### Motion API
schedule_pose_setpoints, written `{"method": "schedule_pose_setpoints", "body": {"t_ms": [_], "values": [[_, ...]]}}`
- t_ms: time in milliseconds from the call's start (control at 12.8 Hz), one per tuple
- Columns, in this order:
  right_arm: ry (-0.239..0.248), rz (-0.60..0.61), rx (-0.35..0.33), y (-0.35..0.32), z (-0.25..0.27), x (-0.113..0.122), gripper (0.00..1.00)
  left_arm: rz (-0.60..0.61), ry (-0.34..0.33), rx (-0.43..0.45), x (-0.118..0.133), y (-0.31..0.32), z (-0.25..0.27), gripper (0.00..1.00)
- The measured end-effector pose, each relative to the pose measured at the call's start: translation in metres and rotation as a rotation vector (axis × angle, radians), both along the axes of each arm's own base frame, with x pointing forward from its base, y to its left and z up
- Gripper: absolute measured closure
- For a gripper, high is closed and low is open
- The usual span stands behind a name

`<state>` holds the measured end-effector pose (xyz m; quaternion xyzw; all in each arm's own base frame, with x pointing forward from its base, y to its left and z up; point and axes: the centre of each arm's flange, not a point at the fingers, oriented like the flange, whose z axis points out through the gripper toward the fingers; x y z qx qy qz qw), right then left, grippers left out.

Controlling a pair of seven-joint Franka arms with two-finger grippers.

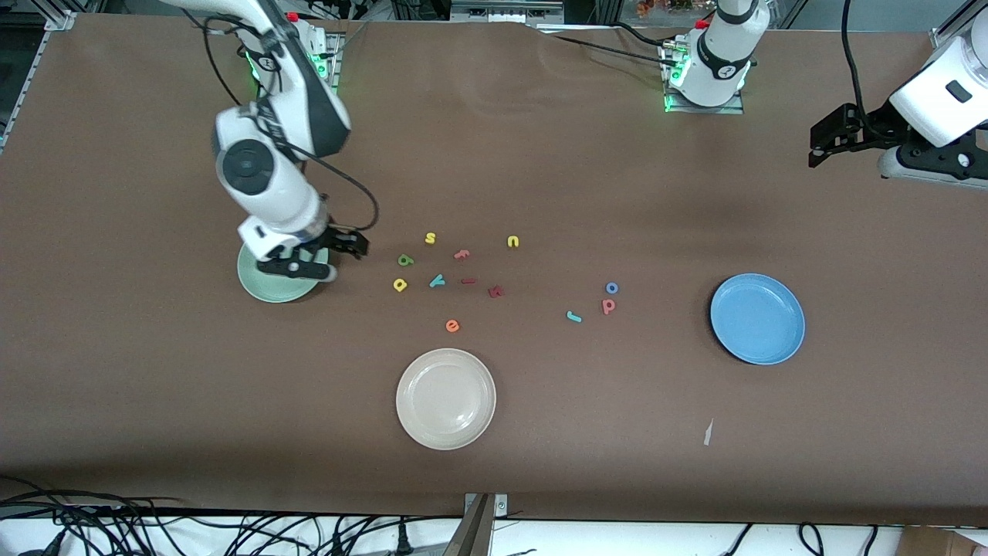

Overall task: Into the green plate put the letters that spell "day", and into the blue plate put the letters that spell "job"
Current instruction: 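Reach the right gripper down and grasp the yellow letter D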

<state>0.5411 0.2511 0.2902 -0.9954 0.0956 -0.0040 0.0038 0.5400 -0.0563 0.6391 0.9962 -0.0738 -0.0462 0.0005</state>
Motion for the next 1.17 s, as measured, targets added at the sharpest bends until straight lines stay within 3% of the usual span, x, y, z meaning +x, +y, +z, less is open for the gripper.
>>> {"method": "schedule_pose_setpoints", "body": {"t_ms": [390,781,1093,1171], "values": [[-0.047,-0.257,0.027,0.032,-0.043,0.037,0.00,0.019,0.053,0.007,0.016,0.009,-0.028,0.00],[-0.001,-0.416,-0.003,0.070,-0.082,0.014,0.03,0.010,0.087,-0.008,0.022,0.001,-0.045,0.00],[0.000,-0.422,-0.026,0.072,-0.097,0.015,0.14,0.013,0.212,0.008,0.046,-0.001,-0.117,0.00],[0.002,-0.422,-0.031,0.071,-0.100,0.015,0.24,0.011,0.219,0.009,0.048,-0.002,-0.122,0.00]]}}
